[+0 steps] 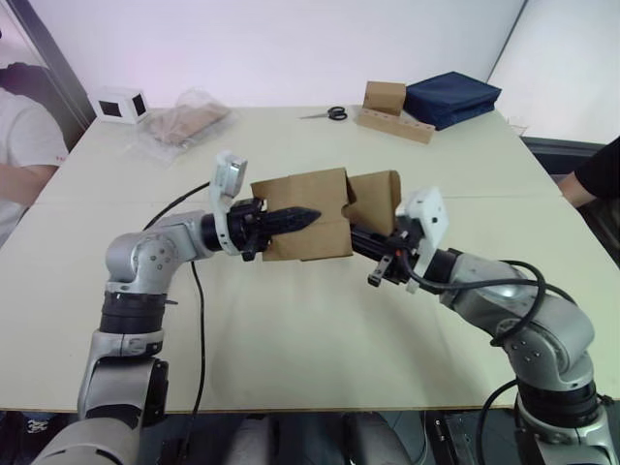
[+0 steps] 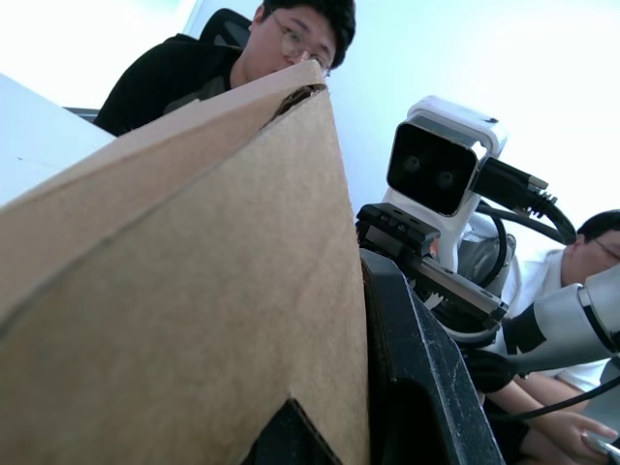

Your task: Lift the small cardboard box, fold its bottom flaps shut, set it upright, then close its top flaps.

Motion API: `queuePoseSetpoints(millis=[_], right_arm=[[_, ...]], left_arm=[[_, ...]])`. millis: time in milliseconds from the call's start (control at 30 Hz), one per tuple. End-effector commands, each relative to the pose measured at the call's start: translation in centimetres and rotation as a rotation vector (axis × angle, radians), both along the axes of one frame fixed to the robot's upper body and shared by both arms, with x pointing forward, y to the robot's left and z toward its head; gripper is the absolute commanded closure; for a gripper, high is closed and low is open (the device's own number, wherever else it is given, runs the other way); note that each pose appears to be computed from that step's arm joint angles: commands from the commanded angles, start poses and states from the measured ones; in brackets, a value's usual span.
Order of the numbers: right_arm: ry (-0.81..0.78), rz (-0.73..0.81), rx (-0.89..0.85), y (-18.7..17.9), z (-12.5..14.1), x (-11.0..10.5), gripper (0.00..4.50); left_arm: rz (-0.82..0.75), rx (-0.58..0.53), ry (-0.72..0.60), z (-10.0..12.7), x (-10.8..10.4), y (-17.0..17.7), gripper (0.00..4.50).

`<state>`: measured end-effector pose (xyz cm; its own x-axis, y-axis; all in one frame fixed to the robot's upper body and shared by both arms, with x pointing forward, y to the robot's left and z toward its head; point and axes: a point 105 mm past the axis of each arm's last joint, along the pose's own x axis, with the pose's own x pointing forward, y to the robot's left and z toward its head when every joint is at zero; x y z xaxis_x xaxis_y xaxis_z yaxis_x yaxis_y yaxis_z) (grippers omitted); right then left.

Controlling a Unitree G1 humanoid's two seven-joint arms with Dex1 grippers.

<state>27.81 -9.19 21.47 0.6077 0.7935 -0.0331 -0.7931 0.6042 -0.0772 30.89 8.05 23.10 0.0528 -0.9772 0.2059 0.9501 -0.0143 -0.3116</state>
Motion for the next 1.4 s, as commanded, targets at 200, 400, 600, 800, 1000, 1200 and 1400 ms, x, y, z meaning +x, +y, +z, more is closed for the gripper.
queuePoseSetpoints(millis=[200,400,600,800,1000,1200,1400], right_arm=[[0.040,0.058,0.188,-6.4,4.3,-2.9,4.50],[0.156,0.042,0.353,-9.3,4.4,-2.3,2.63],[0.227,0.089,0.408,-9.1,3.9,-1.8,0.57],[0.263,0.143,0.466,-8.0,3.7,-1.4,0.57],[0.287,0.192,0.494,-6.8,3.5,-1.6,0.57],[0.290,0.242,0.509,-5.5,3.8,-2.2,0.57],[0.268,0.273,0.527,-4.6,5.0,-3.1,0.57]], left_arm=[[-0.046,-0.011,-0.024,2.5,-1.5,1.5,4.45],[-0.118,-0.024,-0.019,4.0,-2.9,1.4,4.50],[-0.182,-0.013,-0.001,3.9,-4.1,1.1,4.50],[-0.218,-0.015,0.013,3.9,-4.9,0.8,4.50],[-0.202,-0.008,0.010,3.9,-4.8,0.7,4.50],[-0.177,-0.008,0.014,3.8,-4.4,0.6,4.50],[-0.130,0.001,0.038,3.1,-3.4,1.0,4.50]])
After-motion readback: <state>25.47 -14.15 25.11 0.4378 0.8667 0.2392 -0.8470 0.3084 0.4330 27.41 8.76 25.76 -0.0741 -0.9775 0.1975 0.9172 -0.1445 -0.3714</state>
